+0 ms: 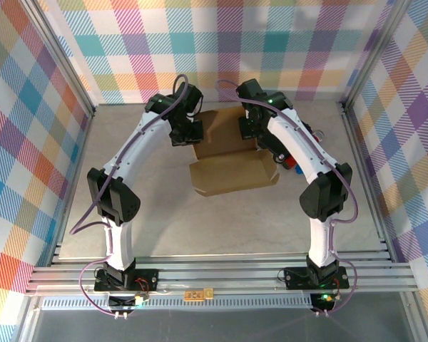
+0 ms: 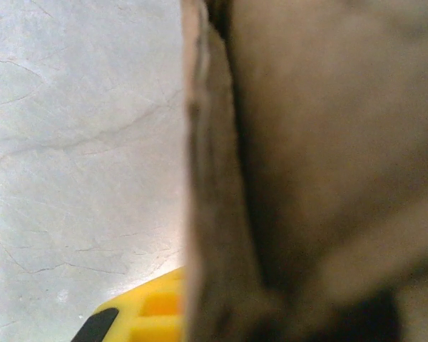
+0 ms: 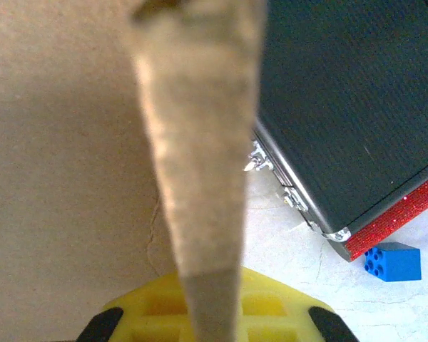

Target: Fold the paper box

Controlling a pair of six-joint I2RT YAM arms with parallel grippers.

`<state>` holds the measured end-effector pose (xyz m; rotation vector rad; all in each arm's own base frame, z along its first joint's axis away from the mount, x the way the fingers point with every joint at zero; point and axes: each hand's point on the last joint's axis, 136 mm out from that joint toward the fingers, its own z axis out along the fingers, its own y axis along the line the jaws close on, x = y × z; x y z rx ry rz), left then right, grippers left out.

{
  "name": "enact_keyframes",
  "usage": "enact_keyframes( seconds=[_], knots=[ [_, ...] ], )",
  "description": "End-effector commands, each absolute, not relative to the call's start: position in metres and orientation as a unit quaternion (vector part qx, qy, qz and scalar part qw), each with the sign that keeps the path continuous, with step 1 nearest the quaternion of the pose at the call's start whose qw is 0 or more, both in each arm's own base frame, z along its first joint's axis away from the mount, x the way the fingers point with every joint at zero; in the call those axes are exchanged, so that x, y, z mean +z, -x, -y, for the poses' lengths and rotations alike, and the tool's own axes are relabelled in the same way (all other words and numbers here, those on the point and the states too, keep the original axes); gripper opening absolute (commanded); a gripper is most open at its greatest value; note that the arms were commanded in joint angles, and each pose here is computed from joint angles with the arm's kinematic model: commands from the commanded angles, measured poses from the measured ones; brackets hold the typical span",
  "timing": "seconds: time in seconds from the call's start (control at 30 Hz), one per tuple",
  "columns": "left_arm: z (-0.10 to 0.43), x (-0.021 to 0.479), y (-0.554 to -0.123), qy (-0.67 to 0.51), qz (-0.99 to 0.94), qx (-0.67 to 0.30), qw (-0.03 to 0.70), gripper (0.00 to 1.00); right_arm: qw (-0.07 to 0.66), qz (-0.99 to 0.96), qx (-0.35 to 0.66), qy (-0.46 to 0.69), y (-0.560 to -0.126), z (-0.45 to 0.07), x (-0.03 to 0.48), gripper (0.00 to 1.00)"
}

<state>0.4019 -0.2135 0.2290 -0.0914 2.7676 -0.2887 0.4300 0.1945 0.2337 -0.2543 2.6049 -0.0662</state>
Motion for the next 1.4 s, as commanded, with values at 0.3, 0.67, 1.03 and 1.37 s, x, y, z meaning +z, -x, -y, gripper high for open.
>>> enact_keyframes(
  seconds=[0.3,0.67,1.03,1.37],
  knots=[
    [0.202,0.235,-0.399,0.039,-0.981,-0.079,0.176,0.00,0.265,-0.960,-0.062,0.073,-0.429,-0.176,0.249,0.00],
    [0.207,0.233,-0.400,0.033,-0.981,-0.088,0.168,0.00,0.261,-0.963,-0.017,0.067,-0.435,-0.187,0.259,0.29],
    [0.207,0.234,-0.401,0.032,-0.981,-0.086,0.169,0.00,0.264,-0.961,-0.050,0.061,-0.440,-0.179,0.255,0.00],
    [0.202,0.242,-0.407,0.036,-0.977,-0.099,0.185,0.38,0.257,-0.964,-0.024,0.067,-0.431,-0.186,0.259,0.00]
  ],
)
